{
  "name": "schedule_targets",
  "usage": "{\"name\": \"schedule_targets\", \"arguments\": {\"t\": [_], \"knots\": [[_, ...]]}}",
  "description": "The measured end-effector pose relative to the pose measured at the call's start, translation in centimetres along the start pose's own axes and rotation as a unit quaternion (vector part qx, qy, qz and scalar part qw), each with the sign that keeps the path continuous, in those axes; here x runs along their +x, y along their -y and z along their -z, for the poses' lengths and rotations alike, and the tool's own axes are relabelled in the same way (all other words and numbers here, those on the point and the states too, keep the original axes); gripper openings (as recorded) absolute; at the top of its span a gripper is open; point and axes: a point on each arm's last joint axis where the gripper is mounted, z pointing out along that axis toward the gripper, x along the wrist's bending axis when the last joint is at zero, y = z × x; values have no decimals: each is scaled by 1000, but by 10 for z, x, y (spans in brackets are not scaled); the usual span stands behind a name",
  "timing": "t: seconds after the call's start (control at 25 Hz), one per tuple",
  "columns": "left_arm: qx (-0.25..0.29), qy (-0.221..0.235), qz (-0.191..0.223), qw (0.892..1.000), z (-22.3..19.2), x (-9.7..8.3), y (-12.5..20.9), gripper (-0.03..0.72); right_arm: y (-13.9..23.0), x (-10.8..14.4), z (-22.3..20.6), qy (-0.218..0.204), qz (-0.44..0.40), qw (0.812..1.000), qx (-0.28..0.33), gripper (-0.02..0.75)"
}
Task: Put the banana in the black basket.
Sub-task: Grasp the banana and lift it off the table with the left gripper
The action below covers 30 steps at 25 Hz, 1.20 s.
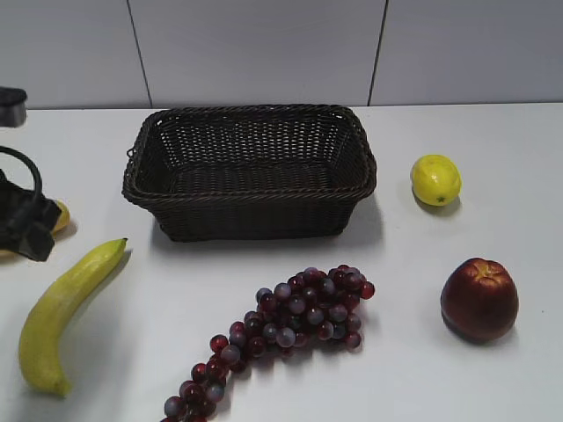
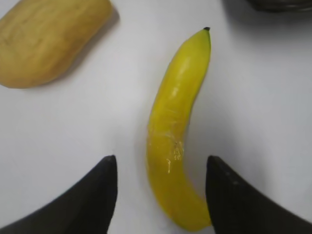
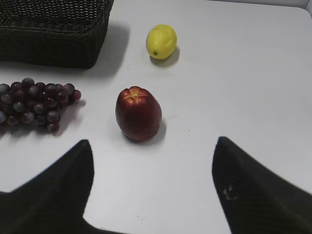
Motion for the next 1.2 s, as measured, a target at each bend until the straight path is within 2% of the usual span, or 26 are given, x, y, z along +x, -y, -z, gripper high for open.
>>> {"name": "schedule_targets", "arguments": {"t": [0.08,0.2,0.36,0.56,0.68,0.84,0.96,1.12,1.2], "knots": [[3,-2,3,1000,-16,2,5,624,0,0,0,0,0,1000,0,571],[9,-1,14,1000,-40,5,20,641,0,0,0,0,0,1000,0,571],[16,-7,17,1000,-63,9,34,644,0,0,0,0,0,1000,0,571],[11,-13,14,1000,-85,11,33,638,0,0,0,0,0,1000,0,571],[25,-17,14,999,-99,13,34,626,0,0,0,0,0,1000,0,571],[28,-18,13,999,-102,13,33,568,0,0,0,0,0,1000,0,571],[29,-17,13,999,-100,13,33,427,0,0,0,0,0,1000,0,571],[48,-16,13,999,-85,12,39,414,0,0,0,0,0,1000,0,571],[21,-11,11,1000,-65,10,34,414,0,0,0,0,0,1000,0,571]]}}
